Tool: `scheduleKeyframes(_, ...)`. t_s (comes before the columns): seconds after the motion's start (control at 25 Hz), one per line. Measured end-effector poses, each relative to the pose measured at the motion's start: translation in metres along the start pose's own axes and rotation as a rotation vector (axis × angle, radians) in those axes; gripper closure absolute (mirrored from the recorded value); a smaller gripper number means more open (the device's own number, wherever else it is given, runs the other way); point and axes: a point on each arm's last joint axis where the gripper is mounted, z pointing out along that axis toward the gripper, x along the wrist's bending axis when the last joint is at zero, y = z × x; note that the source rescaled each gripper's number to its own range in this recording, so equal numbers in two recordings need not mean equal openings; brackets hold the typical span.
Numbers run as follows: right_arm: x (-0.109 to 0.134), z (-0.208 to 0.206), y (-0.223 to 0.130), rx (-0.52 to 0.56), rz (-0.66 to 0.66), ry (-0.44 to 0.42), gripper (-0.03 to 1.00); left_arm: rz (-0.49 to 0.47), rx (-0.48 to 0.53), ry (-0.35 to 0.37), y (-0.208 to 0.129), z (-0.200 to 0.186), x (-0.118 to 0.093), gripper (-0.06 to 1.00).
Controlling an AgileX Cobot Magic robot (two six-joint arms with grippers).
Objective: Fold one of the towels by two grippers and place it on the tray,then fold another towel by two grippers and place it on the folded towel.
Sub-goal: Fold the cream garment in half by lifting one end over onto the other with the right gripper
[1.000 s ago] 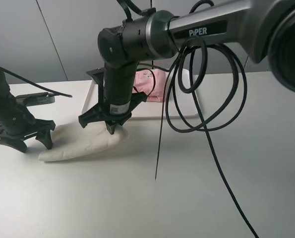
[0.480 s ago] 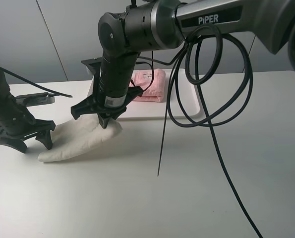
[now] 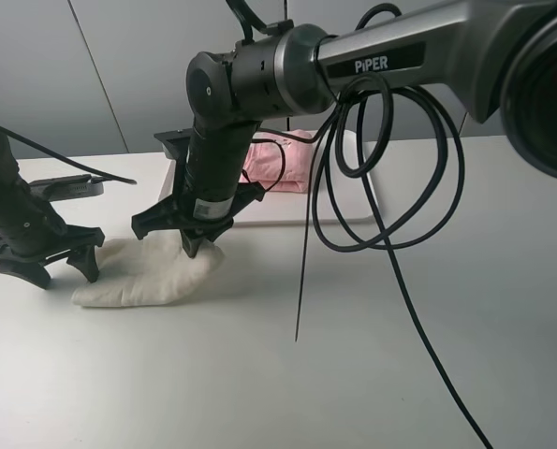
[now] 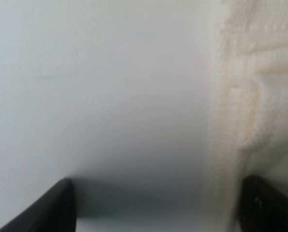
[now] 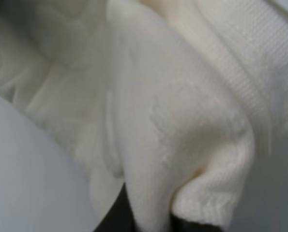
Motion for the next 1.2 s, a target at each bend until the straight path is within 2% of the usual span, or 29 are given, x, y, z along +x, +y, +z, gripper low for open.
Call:
scheduleKeyframes(0.32, 0.011, -0.001, 0.007, -0.071, 0.039, 0.123, 0.84, 0.004, 0.000, 0.000, 0.000, 0.000, 0.000, 0.07)
scheduleKeyframes(0.68, 0.012, -0.001, 0.011, -0.118, 0.036, 0.132, 0.84, 0.004, 0.000, 0.000, 0.000, 0.000, 0.000, 0.07)
scheduleKeyframes(1.0, 0.030, 0.003, 0.011, -0.169, 0.022, 0.162, 0.84, 0.008, 0.000, 0.000, 0.000, 0.000, 0.000, 0.07)
scheduleKeyframes(1.2, 0.028, 0.026, 0.008, -0.137, 0.089, 0.201, 0.84, 0.006, 0.000, -0.002, 0.000, 0.000, 0.000, 0.07)
